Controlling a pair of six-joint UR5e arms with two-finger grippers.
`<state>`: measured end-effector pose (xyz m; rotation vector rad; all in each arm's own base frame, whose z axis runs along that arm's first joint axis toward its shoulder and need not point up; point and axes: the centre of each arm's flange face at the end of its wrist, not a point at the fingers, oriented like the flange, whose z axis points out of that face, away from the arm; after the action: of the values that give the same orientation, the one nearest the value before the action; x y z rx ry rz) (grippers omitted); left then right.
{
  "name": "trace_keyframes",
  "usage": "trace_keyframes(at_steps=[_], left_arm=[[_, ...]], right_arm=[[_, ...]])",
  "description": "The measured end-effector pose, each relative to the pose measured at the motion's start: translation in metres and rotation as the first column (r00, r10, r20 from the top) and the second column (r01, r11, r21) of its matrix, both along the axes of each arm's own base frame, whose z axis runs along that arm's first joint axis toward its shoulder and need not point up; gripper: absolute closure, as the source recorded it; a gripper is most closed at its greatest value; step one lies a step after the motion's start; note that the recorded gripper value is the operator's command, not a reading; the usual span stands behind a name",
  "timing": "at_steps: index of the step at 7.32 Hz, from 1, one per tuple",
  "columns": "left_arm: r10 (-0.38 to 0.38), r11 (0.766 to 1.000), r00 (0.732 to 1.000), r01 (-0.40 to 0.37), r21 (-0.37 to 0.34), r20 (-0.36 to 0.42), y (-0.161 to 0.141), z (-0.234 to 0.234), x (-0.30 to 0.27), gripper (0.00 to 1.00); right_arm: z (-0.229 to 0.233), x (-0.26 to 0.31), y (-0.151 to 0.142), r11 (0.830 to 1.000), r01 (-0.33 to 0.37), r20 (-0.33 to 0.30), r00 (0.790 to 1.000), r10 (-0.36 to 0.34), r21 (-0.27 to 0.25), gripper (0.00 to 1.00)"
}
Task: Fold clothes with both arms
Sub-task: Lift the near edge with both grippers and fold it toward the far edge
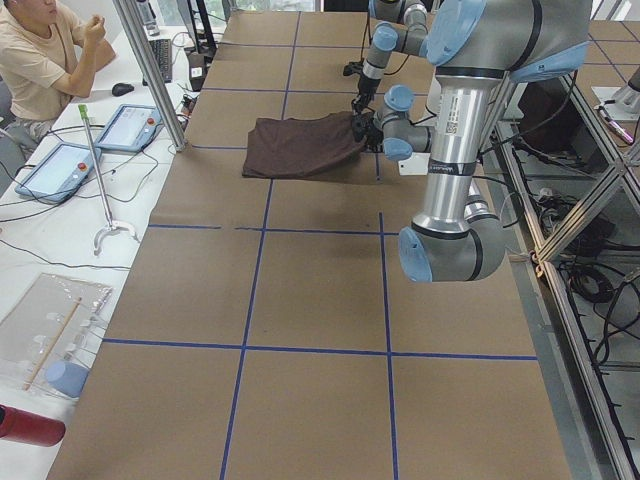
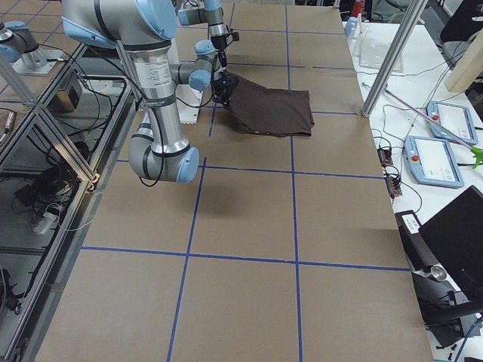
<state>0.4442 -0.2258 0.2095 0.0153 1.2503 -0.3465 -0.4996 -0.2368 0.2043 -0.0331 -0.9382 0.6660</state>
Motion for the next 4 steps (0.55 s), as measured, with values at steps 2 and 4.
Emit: trace_keyframes(at_steps=[2, 4], left_arm=[[0.052, 0.998, 0.999, -0.051, -0.023, 0.011, 0.017, -0.041, -0.052, 1.0], [0.066, 0.998, 0.997, -0.065, -0.023, 0.036, 0.012, -0.048, -0.05, 1.0]], right_arm=[[-0.032, 0.046, 0.03, 0.999, 0.031, 0.025, 0.999, -0.031, -0.014, 1.0], [-0.033, 0.047, 0.03, 0.999, 0.031, 0.001, 1.0, -0.031, -0.015, 1.0]])
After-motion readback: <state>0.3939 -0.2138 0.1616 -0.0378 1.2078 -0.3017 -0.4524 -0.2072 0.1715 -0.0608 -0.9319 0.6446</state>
